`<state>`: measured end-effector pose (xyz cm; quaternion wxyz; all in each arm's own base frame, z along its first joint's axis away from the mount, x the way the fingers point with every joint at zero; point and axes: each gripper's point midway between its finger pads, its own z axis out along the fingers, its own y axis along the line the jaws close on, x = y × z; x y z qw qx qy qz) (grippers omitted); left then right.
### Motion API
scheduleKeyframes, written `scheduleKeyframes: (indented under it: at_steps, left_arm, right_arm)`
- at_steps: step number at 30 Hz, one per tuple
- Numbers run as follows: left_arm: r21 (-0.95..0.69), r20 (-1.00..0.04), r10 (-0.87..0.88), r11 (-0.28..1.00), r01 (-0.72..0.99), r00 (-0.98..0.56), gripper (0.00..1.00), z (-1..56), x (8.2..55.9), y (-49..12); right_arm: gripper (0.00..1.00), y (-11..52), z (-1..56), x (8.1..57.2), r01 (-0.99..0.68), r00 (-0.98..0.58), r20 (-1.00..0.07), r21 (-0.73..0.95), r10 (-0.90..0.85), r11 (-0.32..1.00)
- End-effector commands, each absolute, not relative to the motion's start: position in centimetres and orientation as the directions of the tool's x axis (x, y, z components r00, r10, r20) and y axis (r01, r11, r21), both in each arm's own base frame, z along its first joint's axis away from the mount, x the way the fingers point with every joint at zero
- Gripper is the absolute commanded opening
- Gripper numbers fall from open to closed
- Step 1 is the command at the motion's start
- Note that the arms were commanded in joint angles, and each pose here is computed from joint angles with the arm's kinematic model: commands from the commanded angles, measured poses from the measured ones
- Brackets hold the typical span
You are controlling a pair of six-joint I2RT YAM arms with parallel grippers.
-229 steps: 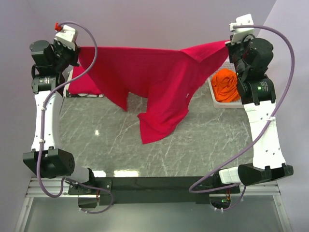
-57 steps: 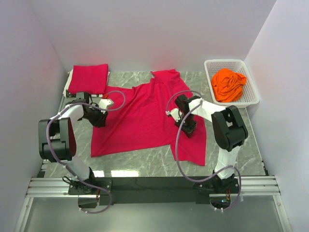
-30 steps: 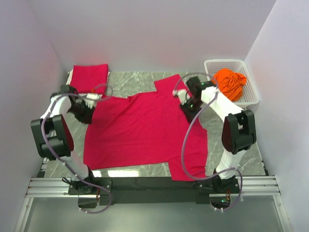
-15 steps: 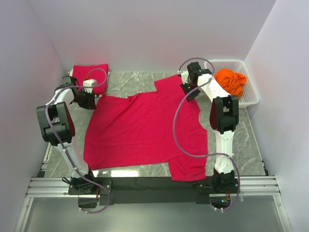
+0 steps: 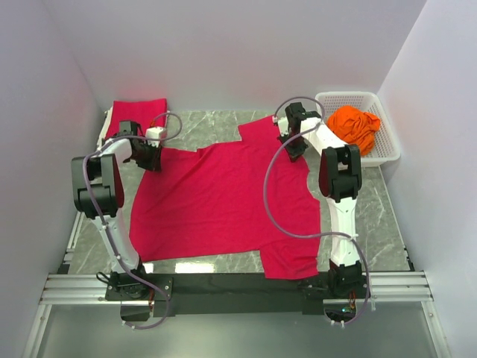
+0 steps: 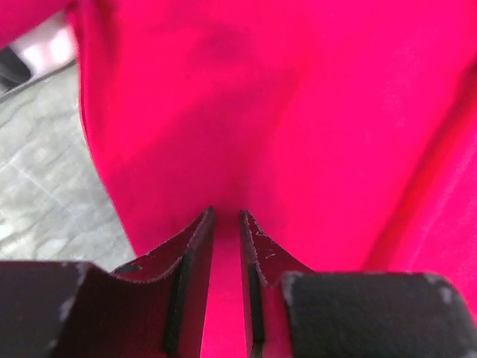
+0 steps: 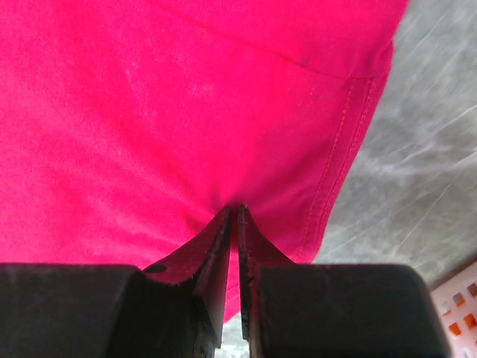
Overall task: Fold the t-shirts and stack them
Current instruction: Flatten the tshirt out
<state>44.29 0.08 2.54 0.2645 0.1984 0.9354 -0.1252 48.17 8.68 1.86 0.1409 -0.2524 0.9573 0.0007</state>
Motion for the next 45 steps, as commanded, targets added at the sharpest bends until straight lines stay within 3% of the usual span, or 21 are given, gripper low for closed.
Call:
scheduleKeyframes:
  at_steps: [1, 5, 10, 13, 18, 23, 31, 45]
  left_arm:
    - [-0.131, -0.445, 0.306, 0.907, 0.4, -0.842, 0.27, 0.6, 41.8, 1.3]
    - [-0.112, -0.364, 0.336, 0.91, 0.398, -0.869, 0.25, -0.3, 38.5, 2.3]
    - [-0.113, -0.342, 0.322, 0.918, 0.379, -0.883, 0.25, -0.2, 36.7, 3.8]
    - [-0.142, -0.418, 0.284, 0.918, 0.371, -0.863, 0.29, 1.8, 38.6, 3.9]
    - [-0.206, -0.556, 0.221, 0.897, 0.39, -0.801, 0.38, 5.9, 42.1, 2.7]
    - [-0.182, -0.634, 0.167, 0.917, 0.355, -0.755, 0.41, 8.3, 45.4, 3.3]
    - [-0.186, -0.671, 0.114, 0.931, 0.316, -0.732, 0.43, 9.3, 48.3, 4.2]
    - [-0.157, -0.66, 0.118, 0.944, 0.29, -0.742, 0.45, 7.6, 48.2, 5.4]
  right_arm:
    - [0.15, 7.4, 1.0, 45.2, -0.505, -0.846, -0.157, -0.072, -0.51, 0.86]
    - [0.16, 6.7, 0.6, 42.0, -0.535, -0.838, -0.1, -0.039, -0.536, 0.844]
    - [0.22, 7.0, 2.4, 41.3, -0.54, -0.831, -0.143, -0.024, -0.537, 0.841]
    - [0.31, 7.2, 4.4, 43.6, -0.496, -0.838, -0.249, -0.026, -0.486, 0.868]
    - [0.36, 7.4, 7.8, 48.8, -0.405, -0.829, -0.409, -0.034, -0.383, 0.914]
    - [0.54, 6.5, 9.4, 52.8, -0.308, -0.818, -0.5, -0.036, -0.284, 0.951]
    - [0.54, 6.9, 7.2, 54.9, -0.274, -0.833, -0.498, -0.009, -0.242, 0.962]
    - [0.56, 8.1, 4.5, 57.2, -0.259, -0.826, -0.53, 0.057, -0.191, 0.964]
